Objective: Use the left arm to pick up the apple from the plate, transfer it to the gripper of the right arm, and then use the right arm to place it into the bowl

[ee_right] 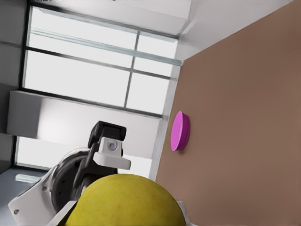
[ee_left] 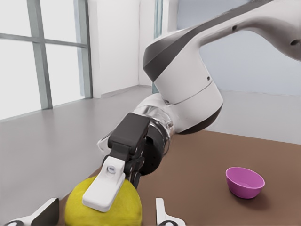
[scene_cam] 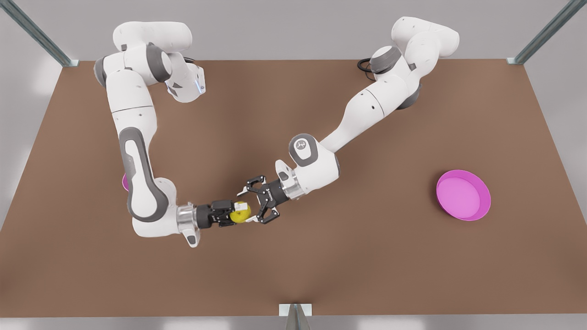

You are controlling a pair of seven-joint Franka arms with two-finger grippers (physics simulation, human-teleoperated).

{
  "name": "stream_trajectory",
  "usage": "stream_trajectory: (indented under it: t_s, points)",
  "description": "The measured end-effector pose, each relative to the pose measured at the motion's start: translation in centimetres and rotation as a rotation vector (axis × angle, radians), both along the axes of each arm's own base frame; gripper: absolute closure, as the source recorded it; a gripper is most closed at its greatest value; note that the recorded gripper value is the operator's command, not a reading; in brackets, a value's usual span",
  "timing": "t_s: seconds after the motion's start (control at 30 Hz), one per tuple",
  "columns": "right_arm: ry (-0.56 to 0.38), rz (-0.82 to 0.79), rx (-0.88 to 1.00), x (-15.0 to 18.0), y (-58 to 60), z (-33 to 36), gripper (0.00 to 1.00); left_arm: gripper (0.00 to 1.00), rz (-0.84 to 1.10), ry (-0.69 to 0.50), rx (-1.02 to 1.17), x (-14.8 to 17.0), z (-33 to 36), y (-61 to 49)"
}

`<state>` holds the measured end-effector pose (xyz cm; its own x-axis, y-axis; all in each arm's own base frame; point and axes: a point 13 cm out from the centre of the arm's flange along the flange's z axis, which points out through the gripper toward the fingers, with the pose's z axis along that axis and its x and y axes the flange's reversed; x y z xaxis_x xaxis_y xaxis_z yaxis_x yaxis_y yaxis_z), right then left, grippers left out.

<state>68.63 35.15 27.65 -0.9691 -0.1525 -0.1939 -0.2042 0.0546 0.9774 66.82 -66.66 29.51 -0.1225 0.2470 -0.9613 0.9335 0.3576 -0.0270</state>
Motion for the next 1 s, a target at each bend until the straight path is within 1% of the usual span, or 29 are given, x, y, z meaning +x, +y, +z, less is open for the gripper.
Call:
stream_trajectory:
  t_s: [0.17,0.2,0.23,0.27,0.3,0.33,0.37,0.4,0.43,0.5,0.57,0.6,0.63,0.67,0.7,0.73,0.8,0.9,1.0]
  points:
    - [-0.025,-0.037,-0.055,1.5,-5.9,-1.8,0.21,0.00,-0.002,-0.008,0.004,-0.3,0.3,-0.3]
    - [-0.028,-0.039,-0.069,1.6,-7.2,-2.2,0.21,0.00,0.010,-0.032,0.043,0.8,0.2,1.2]
    - [-0.032,-0.036,-0.086,1.5,-8.5,-2.6,0.21,0.00,0.020,-0.067,0.142,2.4,-0.8,4.3]
    - [-0.039,-0.029,-0.107,1.4,-10.0,-2.9,0.21,0.00,0.040,-0.104,0.258,5.4,-1.4,9.3]
    - [-0.049,-0.018,-0.133,1.2,-11.6,-3.0,0.21,0.00,0.058,-0.137,0.372,8.8,-0.4,15.3]
    - [-0.060,-0.001,-0.163,0.7,-13.2,-3.0,0.21,0.00,0.064,-0.145,0.467,11.5,2.3,21.5]
    - [-0.069,0.020,-0.197,0.0,-14.5,-2.9,0.21,0.00,0.054,-0.114,0.546,12.9,4.5,27.3]
    - [-0.074,0.043,-0.232,-0.9,-15.6,-2.9,0.21,0.00,0.029,-0.057,0.630,13.0,5.5,32.4]
    - [-0.080,0.071,-0.273,-2.1,-16.9,-2.7,0.21,0.00,0.007,-0.002,0.737,12.3,6.3,36.8]
    - [-0.077,0.118,-0.358,-4.9,-19.9,-2.7,0.21,0.00,-0.013,0.132,0.920,9.4,7.8,42.7]
    - [-0.074,0.156,-0.442,-7.3,-23.4,-2.8,0.21,0.00,0.039,0.262,1.029,6.5,10.9,47.8]
    - [-0.070,0.168,-0.479,-8.1,-25.4,-3.3,0.21,0.00,0.096,0.308,1.047,4.8,14.3,50.6]
    - [-0.062,0.178,-0.510,-8.9,-27.4,-3.9,0.21,0.00,0.150,0.359,1.057,1.9,17.4,53.1]
    - [-0.057,0.192,-0.541,-9.5,-29.0,-4.5,0.21,0.00,0.199,0.410,1.064,-1.1,19.1,55.1]
    - [-0.055,0.208,-0.571,-10.1,-30.7,-5.1,0.21,0.00,0.244,0.452,1.064,-3.3,20.3,56.6]
    - [-0.052,0.224,-0.602,-10.8,-32.3,-5.5,0.21,0.00,0.283,0.491,1.060,-4.9,21.1,57.6]
    - [-0.055,0.278,-0.663,-12.3,-34.5,-6.3,0.21,0.00,0.341,0.571,1.052,-6.4,21.3,58.7]
    - [-0.066,0.361,-0.749,-14.6,-36.9,-6.8,0.21,0.00,0.403,0.685,1.045,-6.9,20.0,59.3]
    - [-0.063,0.417,-0.809,-16.7,-39.9,-8.2,0.21,0.00,0.456,0.770,1.037,-7.7,19.5,59.4]
